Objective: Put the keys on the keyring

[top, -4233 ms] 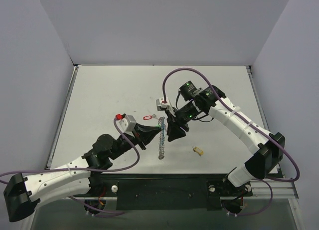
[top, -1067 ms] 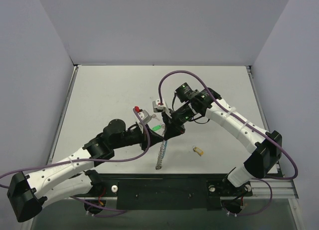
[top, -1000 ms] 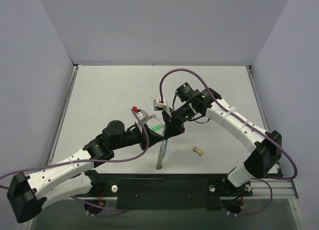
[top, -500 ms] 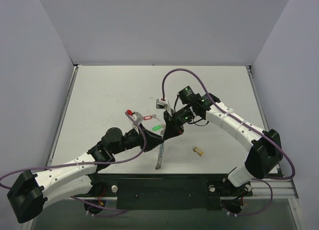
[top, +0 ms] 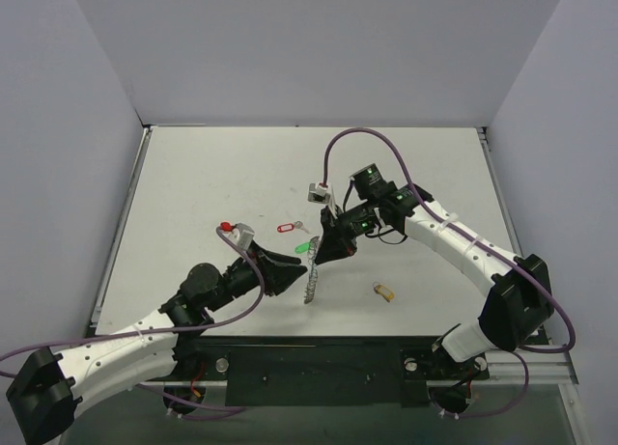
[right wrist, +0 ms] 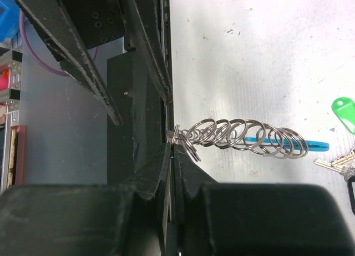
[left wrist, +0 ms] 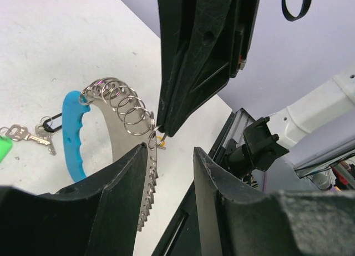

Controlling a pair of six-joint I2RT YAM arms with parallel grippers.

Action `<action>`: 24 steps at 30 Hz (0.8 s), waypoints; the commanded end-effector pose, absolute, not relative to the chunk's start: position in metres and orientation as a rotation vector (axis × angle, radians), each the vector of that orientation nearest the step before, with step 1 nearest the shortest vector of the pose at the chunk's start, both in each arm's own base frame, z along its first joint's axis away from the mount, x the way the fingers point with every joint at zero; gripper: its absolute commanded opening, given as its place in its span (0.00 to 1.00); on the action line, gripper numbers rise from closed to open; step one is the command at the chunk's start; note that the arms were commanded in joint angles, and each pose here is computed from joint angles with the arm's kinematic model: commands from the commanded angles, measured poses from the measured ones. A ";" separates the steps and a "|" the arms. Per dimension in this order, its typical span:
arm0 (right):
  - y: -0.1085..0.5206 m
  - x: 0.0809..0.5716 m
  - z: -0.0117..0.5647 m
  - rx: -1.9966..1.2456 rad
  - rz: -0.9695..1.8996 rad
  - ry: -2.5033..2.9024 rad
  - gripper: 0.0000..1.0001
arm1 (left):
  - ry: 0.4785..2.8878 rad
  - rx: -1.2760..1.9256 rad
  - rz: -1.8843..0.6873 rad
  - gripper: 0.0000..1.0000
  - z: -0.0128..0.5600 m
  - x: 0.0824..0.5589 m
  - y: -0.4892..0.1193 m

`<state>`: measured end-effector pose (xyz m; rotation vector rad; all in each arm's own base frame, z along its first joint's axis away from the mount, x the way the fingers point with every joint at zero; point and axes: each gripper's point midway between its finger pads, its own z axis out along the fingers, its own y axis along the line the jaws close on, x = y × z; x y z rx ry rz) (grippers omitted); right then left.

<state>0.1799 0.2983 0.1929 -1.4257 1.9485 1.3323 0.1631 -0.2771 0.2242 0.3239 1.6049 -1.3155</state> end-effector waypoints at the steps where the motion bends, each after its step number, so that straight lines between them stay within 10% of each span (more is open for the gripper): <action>1: 0.302 0.174 0.214 -1.405 1.407 1.857 0.00 | 1.523 0.255 -1.337 0.49 0.238 0.167 -0.272; 24: 0.304 0.174 0.215 -1.389 1.430 1.852 0.00 | 1.431 0.271 -1.377 0.31 0.234 0.173 -0.285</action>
